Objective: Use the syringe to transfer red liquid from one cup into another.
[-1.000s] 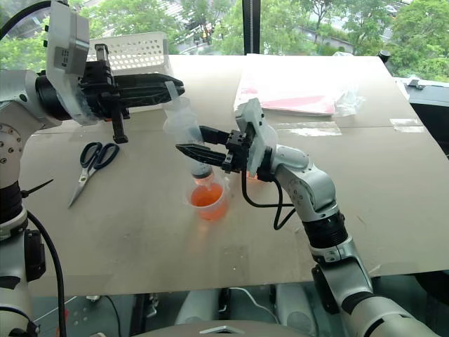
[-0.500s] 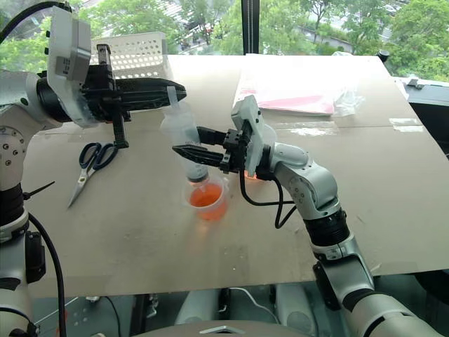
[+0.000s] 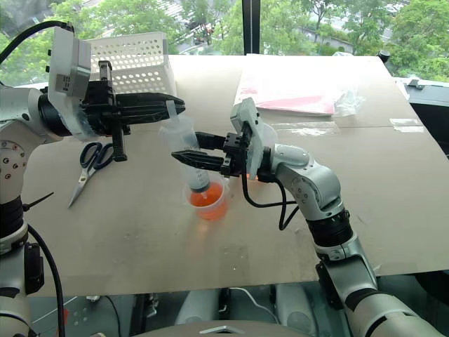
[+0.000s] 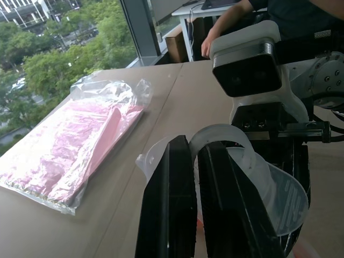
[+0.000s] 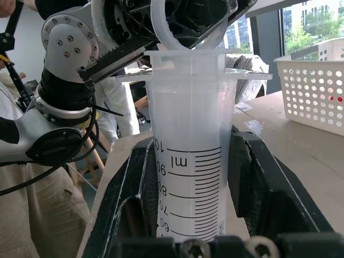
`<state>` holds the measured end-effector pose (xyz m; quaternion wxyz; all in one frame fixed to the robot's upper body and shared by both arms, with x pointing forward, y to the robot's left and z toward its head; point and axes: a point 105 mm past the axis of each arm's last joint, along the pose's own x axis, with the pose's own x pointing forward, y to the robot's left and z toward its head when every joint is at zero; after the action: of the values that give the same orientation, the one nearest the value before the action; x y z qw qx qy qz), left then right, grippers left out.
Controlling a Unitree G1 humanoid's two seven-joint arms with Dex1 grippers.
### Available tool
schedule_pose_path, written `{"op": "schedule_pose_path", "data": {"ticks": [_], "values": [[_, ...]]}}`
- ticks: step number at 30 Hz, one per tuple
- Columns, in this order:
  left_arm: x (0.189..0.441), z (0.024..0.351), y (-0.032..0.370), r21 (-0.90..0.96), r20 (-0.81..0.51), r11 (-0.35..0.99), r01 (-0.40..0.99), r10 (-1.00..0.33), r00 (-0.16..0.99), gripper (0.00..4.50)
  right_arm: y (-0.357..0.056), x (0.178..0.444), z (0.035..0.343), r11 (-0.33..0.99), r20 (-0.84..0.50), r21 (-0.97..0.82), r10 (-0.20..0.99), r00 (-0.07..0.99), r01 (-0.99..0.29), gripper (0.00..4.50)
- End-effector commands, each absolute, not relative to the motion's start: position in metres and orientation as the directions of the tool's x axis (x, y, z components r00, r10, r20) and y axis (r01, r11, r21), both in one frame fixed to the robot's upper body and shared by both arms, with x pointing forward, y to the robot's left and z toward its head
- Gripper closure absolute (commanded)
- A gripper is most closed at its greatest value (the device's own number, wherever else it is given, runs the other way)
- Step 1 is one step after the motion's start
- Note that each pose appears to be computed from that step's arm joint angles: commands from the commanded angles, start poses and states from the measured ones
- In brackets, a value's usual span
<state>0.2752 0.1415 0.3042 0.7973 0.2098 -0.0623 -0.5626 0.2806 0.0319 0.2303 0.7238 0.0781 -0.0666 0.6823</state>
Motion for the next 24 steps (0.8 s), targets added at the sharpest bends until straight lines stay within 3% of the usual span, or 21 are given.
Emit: {"op": "schedule_pose_path", "data": {"ticks": [1,6,11,14,17,21,24], "values": [[0.262,0.289,0.125,0.364,-0.201,0.178,0.914,-0.943,0.264,4.5,0.027,0.267,0.28,0.041,0.334,-0.12,0.943,-0.001,-0.992,3.11],[0.263,0.309,0.128,0.284,-0.058,0.271,0.919,-0.952,0.299,4.5,0.026,0.266,0.281,0.044,0.334,-0.111,0.943,0.004,-0.993,3.11],[0.263,0.323,0.155,0.111,0.124,0.431,0.896,-0.9,0.418,2.85,0.012,0.272,0.29,0.098,0.384,-0.037,0.92,0.076,-0.995,3.11],[0.265,0.327,0.168,0.019,0.221,0.513,0.858,-0.839,0.497,1.24,0.002,0.274,0.299,0.119,0.411,0.008,0.905,0.112,-0.993,3.11],[0.263,0.319,0.175,-0.007,0.221,0.573,0.819,-0.798,0.56,0.13,-0.011,0.276,0.308,0.165,0.431,0.052,0.886,0.171,-0.985,3.12],[0.248,0.289,0.162,0.021,0.122,0.575,0.818,-0.813,0.569,0.0,-0.049,0.284,0.323,0.297,0.43,0.118,0.845,0.318,-0.948,3.12],[0.238,0.271,0.154,0.024,0.077,0.571,0.821,-0.82,0.568,0.0,-0.083,0.289,0.315,0.398,0.27,0.183,0.859,0.435,-0.899,3.12]]}}
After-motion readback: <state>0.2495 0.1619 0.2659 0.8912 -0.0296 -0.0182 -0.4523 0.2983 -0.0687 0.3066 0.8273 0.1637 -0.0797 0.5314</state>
